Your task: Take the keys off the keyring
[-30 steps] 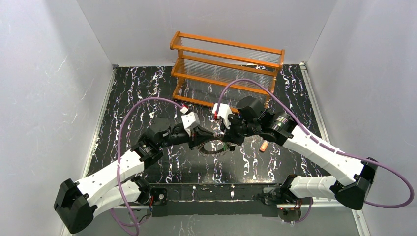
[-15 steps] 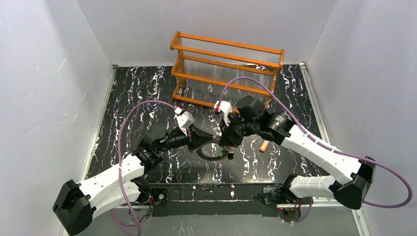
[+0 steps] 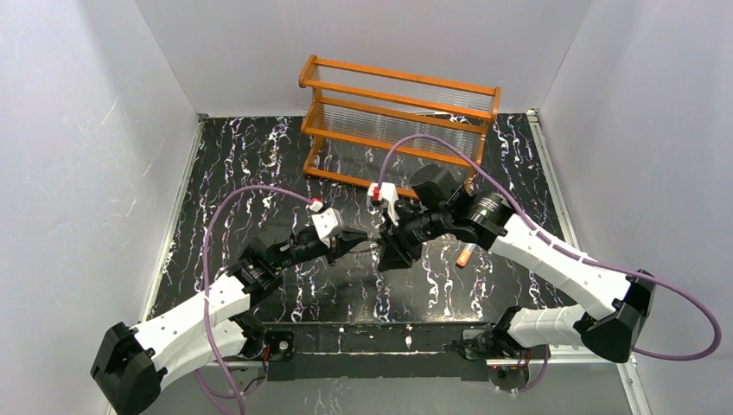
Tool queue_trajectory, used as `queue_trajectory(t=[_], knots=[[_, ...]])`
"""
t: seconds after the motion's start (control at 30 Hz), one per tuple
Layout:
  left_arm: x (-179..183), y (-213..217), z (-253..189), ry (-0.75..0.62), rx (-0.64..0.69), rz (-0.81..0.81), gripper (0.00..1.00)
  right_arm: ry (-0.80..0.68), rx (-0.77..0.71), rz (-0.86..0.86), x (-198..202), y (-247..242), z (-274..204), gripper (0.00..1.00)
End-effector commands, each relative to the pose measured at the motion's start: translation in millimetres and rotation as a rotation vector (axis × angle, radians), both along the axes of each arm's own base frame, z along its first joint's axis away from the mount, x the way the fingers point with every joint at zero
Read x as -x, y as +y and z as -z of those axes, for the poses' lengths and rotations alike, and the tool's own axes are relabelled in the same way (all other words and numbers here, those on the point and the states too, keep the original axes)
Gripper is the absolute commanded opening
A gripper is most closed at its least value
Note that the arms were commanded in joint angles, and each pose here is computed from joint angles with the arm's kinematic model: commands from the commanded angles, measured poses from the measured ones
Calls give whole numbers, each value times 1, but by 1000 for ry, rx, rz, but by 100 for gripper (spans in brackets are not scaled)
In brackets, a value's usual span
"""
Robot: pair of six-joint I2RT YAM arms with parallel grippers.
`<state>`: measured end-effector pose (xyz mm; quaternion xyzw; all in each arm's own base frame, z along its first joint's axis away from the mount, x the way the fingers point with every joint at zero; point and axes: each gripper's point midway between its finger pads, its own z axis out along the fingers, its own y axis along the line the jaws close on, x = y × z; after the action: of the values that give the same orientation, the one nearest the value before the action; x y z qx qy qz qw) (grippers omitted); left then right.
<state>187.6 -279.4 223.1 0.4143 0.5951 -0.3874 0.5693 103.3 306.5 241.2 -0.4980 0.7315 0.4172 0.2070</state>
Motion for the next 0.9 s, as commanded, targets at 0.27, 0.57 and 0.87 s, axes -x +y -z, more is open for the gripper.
queue_trajectory(t=[0.27,0.57,0.87], knots=[[36,-2,-40,-356,-50,266,0,-367,-119,-72,-23,-20,-40,36],[61,-10,-42,-328,-35,442,0,-427,-203,-252,-8,-13,-39,37],[69,-15,-45,-296,12,497,0,-372,-241,-318,1,-4,-26,38]])
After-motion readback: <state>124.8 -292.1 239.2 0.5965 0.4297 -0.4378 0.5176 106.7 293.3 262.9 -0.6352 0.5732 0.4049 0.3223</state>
